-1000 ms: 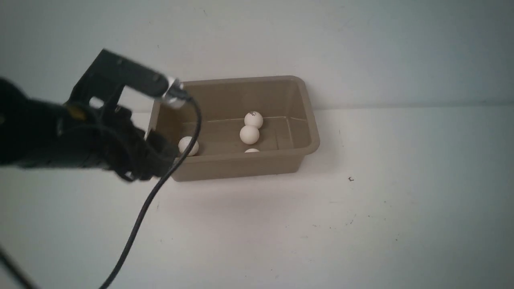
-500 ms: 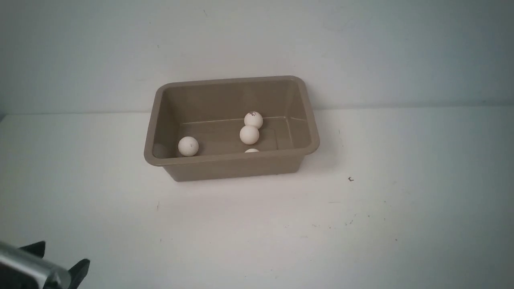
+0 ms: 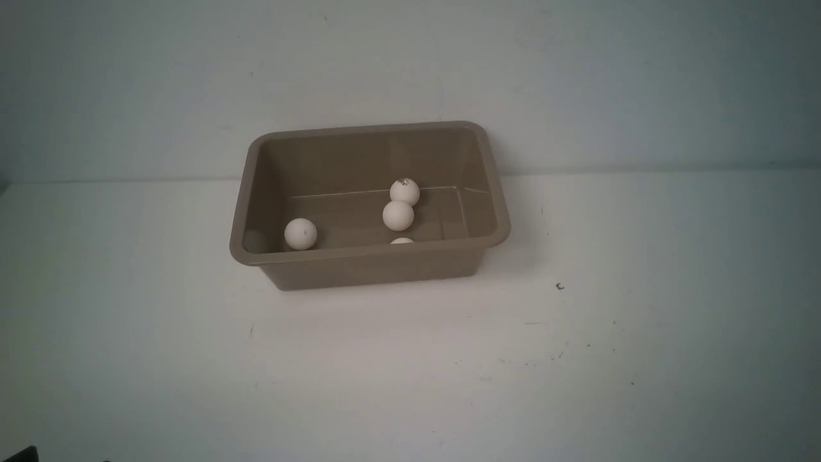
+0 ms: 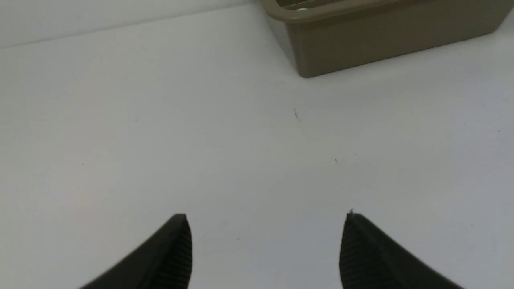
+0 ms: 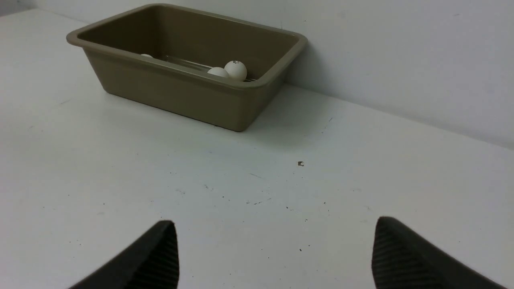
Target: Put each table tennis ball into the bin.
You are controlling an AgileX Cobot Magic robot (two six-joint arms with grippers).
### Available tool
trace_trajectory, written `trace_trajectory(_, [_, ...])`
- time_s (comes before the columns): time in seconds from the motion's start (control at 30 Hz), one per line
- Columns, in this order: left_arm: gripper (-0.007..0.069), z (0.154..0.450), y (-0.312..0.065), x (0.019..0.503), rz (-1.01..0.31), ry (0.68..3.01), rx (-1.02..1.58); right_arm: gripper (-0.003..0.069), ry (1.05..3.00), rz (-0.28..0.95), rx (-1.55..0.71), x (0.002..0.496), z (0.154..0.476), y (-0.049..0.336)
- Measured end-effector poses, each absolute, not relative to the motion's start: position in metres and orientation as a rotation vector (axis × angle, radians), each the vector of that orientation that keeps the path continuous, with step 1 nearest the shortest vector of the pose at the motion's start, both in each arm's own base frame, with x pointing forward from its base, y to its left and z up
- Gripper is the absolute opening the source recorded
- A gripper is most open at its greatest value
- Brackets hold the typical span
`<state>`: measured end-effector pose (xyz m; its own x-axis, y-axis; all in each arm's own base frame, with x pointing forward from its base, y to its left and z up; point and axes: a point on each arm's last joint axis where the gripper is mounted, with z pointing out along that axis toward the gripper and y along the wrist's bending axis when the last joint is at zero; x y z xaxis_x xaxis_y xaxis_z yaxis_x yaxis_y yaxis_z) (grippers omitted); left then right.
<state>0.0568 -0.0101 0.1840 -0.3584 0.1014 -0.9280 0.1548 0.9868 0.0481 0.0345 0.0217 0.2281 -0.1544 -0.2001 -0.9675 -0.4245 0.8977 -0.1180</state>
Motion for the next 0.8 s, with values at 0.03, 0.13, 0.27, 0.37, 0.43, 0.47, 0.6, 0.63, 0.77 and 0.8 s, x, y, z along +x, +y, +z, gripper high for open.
trace_trajectory(0.03, [0.0447, 0.184, -0.010, 0.056, -0.052, 1.938, 0.186, 0.0588, 1.737, 0.210, -0.477, 0.035, 0.228, 0.022])
trace_trajectory(0.13, [0.0447, 0.181, -0.010, 0.054, -0.045, 1.922, 0.189, 0.0588, 1.737, 0.210, -0.477, 0.035, 0.228, 0.022])
trace_trajectory(0.27, [0.0447, 0.173, -0.010, 0.051, -0.047, 1.898, 0.186, 0.0588, 1.739, 0.210, -0.478, 0.034, 0.228, 0.022])
trace_trajectory(0.37, [0.0447, 0.170, -0.010, 0.051, -0.054, 1.898, 0.178, 0.0588, 1.740, 0.210, -0.478, 0.034, 0.228, 0.022])
trace_trajectory(0.43, [0.0447, 0.170, -0.010, 0.051, -0.055, 1.897, 0.178, 0.0588, 1.740, 0.210, -0.478, 0.034, 0.228, 0.022])
trace_trajectory(0.47, [0.0447, 0.170, -0.010, 0.051, -0.054, 1.897, 0.178, 0.0588, 1.740, 0.210, -0.478, 0.034, 0.228, 0.022])
trace_trajectory(0.6, [0.0447, 0.170, -0.010, 0.051, -0.048, 1.896, 0.185, 0.0588, 1.740, 0.210, -0.478, 0.034, 0.228, 0.022])
trace_trajectory(0.63, [0.0447, 0.170, -0.010, 0.051, -0.047, 1.894, 0.185, 0.0588, 1.740, 0.210, -0.478, 0.034, 0.228, 0.022])
trace_trajectory(0.77, [0.0447, 0.170, -0.009, 0.051, -0.044, 1.894, 0.187, 0.0588, 1.740, 0.210, -0.478, 0.034, 0.228, 0.022])
trace_trajectory(0.8, [0.0447, 0.170, -0.009, 0.051, -0.044, 1.894, 0.187, 0.0588, 1.740, 0.210, -0.478, 0.034, 0.228, 0.022])
